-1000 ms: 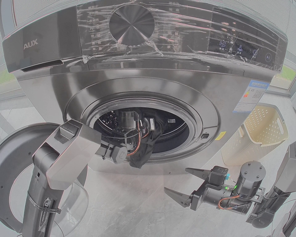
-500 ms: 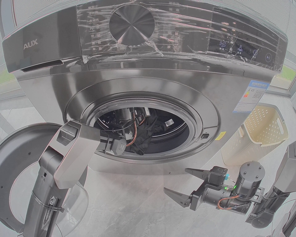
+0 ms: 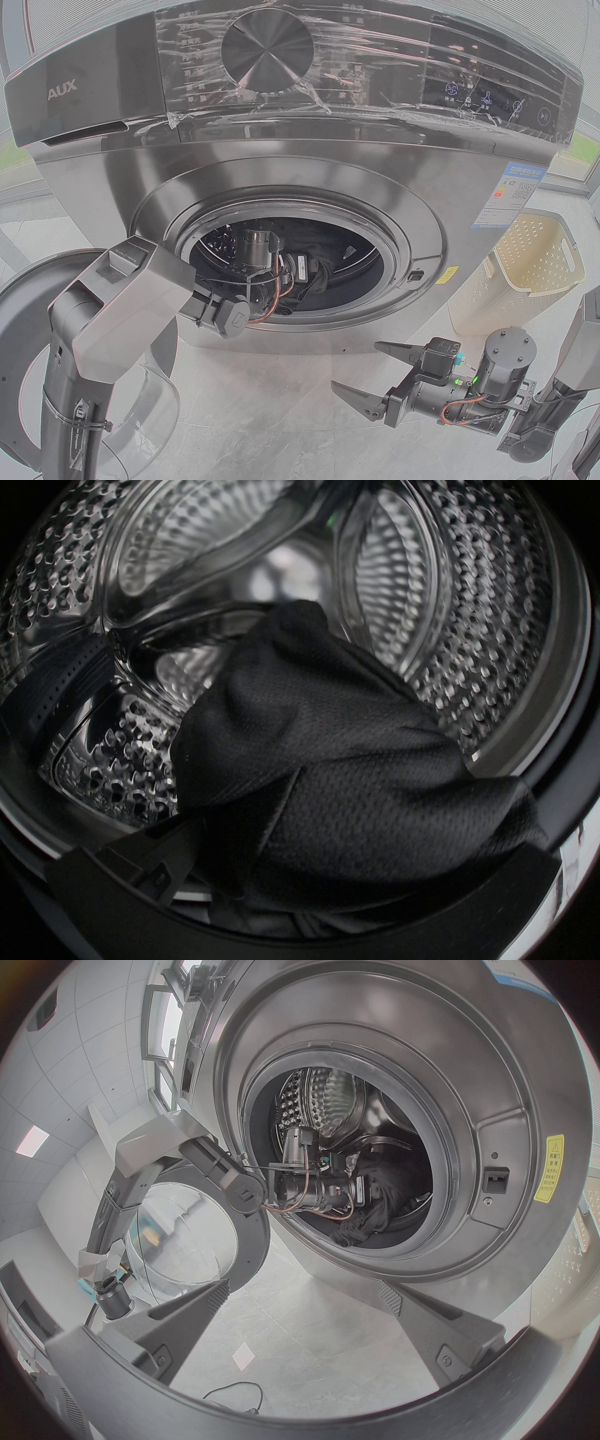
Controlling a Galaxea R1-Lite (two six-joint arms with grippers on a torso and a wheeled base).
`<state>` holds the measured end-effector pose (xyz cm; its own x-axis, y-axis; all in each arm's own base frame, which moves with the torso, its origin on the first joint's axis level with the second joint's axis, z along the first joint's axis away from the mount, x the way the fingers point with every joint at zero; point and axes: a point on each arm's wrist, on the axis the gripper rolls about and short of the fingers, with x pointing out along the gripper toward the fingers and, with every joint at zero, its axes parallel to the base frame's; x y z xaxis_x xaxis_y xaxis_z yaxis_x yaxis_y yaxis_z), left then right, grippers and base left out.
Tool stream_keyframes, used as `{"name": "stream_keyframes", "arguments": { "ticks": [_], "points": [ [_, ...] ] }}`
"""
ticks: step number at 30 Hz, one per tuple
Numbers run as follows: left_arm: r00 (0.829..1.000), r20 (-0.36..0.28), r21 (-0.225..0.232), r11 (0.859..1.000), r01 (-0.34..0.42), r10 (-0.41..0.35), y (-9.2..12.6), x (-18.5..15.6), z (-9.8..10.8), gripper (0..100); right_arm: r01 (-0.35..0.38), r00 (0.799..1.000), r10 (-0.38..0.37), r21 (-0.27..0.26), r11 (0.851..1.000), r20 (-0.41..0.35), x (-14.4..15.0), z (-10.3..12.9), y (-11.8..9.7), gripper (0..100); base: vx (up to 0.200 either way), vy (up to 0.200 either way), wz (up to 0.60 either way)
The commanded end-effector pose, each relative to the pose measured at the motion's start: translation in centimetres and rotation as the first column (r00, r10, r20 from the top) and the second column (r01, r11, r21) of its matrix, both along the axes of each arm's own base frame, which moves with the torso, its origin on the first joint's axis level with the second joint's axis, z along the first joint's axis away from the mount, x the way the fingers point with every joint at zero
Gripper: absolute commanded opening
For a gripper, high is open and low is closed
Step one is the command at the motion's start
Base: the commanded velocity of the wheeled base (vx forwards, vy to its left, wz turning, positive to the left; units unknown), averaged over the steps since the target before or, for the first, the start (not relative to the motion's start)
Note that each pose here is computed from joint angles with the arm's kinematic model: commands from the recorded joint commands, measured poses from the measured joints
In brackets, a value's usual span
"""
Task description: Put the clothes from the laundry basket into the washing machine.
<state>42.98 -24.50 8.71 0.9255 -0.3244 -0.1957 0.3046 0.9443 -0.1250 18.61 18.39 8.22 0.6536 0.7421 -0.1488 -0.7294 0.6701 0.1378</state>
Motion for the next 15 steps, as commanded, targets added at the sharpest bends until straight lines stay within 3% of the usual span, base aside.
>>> {"name": "stream_keyframes", "arguments": {
  "ticks": [1, 4, 6, 11, 12, 15],
  "points": [
    [0.997, -0.05, 0.055, 0.996, 0.063, -0.06, 0.1, -2.3, 0.1, 100, -0.003, 1.0, 0.003, 0.0, 1.0, -0.001, 0.0, 0.0, 0.1, 100, 0.0, 0.0, 0.0],
    [0.996, -0.057, 0.058, 0.996, 0.069, -0.066, 0.0, -2.3, -0.2, 100, -0.003, 1.0, 0.003, 0.0, 1.0, -0.001, 0.0, 0.0, 0.1, 100, 0.0, 0.0, 0.0],
    [0.992, -0.089, 0.071, 0.993, 0.094, -0.088, -0.4, -2.1, -2.5, 100, -0.003, 1.0, 0.003, 0.0, 1.0, -0.001, 0.0, 0.0, 0.1, 100, 0.0, 0.0, 0.0],
    [0.992, -0.099, 0.079, 0.993, 0.091, -0.083, -0.5, -1.4, -3.9, 100, -0.005, 1.0, 0.005, 0.0, 1.0, -0.001, 0.0, 0.0, 0.1, 100, 0.0, 0.0, 0.0],
    [0.992, -0.1, 0.079, 0.993, 0.09, -0.082, -0.4, -1.2, -4.1, 0, -0.007, 1.0, 0.007, 0.0, 1.0, -0.001, -0.1, 0.0, 0.2, 100, 0.0, 0.0, 0.0],
    [0.994, -0.077, 0.065, 0.994, 0.083, -0.078, -0.6, -0.7, -3.8, 0, -0.007, 1.0, 0.007, 0.0, 1.0, -0.001, -0.1, 0.0, 0.2, 100, 0.0, 0.0, 0.0]
  ]
}}
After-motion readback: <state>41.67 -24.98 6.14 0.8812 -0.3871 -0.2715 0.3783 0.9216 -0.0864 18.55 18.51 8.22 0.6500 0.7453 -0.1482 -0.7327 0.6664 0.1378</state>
